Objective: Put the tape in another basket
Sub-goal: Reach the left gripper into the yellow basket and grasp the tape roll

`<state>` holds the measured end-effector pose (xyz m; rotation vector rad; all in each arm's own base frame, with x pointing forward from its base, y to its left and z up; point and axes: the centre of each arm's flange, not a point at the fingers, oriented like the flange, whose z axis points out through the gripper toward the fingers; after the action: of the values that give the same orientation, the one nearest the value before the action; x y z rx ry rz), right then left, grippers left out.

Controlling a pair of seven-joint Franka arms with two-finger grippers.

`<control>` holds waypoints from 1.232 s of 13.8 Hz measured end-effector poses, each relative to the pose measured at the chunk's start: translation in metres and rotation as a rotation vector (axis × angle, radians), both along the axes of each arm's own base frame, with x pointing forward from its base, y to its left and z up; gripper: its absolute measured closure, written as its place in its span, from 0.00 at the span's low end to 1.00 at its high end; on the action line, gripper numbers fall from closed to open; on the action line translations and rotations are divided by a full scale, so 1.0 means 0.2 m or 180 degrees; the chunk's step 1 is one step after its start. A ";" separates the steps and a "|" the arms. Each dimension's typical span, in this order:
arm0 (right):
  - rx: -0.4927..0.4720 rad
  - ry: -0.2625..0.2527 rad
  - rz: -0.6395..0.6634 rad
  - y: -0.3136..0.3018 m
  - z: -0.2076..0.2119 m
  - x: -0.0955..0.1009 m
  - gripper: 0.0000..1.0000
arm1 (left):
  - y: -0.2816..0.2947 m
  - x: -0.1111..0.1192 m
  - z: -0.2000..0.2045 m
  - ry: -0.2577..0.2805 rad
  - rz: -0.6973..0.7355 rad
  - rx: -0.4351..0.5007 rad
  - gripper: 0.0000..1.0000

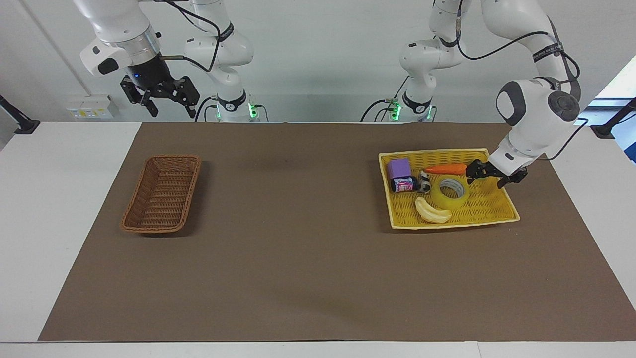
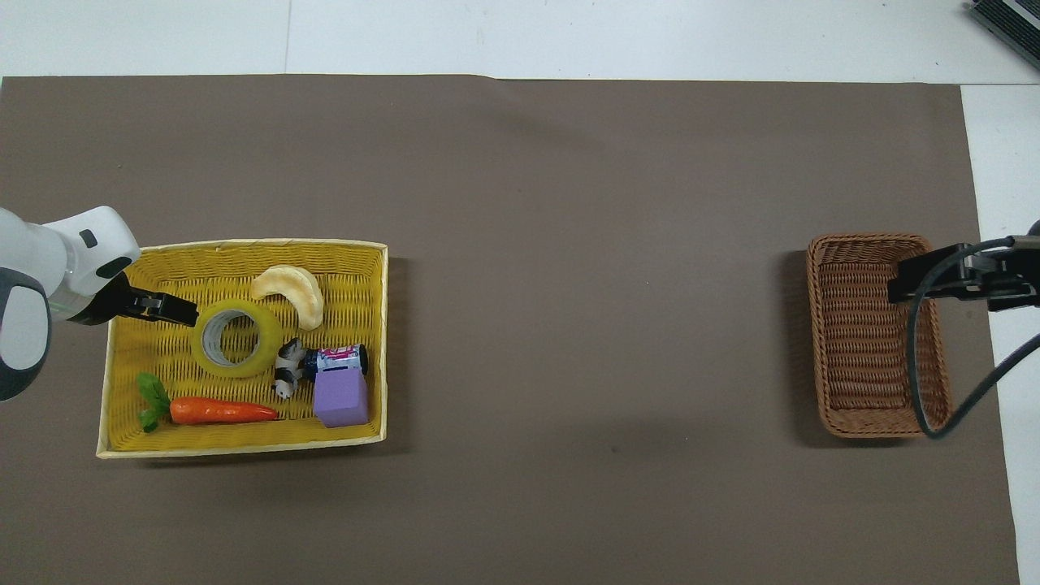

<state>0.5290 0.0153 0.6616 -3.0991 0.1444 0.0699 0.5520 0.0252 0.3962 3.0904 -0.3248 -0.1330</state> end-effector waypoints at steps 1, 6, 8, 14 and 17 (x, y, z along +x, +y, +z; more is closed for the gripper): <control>0.0000 0.0000 0.0000 0.00 0.00 0.00 0.00 | 0.00 -0.01 -0.04 0.0008 0.0001 -0.0001 0.00; 0.0000 0.0000 0.0001 0.00 0.00 0.00 0.00 | 0.00 -0.02 -0.19 0.0035 0.0006 -0.0008 0.00; 0.0000 0.0000 0.0001 0.00 0.00 0.00 0.00 | 0.00 -0.04 -0.25 0.0067 0.0032 -0.0013 0.02; 0.0000 0.0000 0.0003 0.00 0.00 0.00 0.00 | -0.06 -0.09 -0.35 0.0138 0.0481 0.0031 0.24; 0.0000 0.0000 0.0004 0.00 0.00 0.00 0.00 | -0.07 -0.11 -0.36 0.0166 0.0575 0.0045 0.28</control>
<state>0.5290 0.0153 0.6616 -3.0991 0.1426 0.0699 0.5291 0.0118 0.3239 3.1039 -0.0427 -0.2110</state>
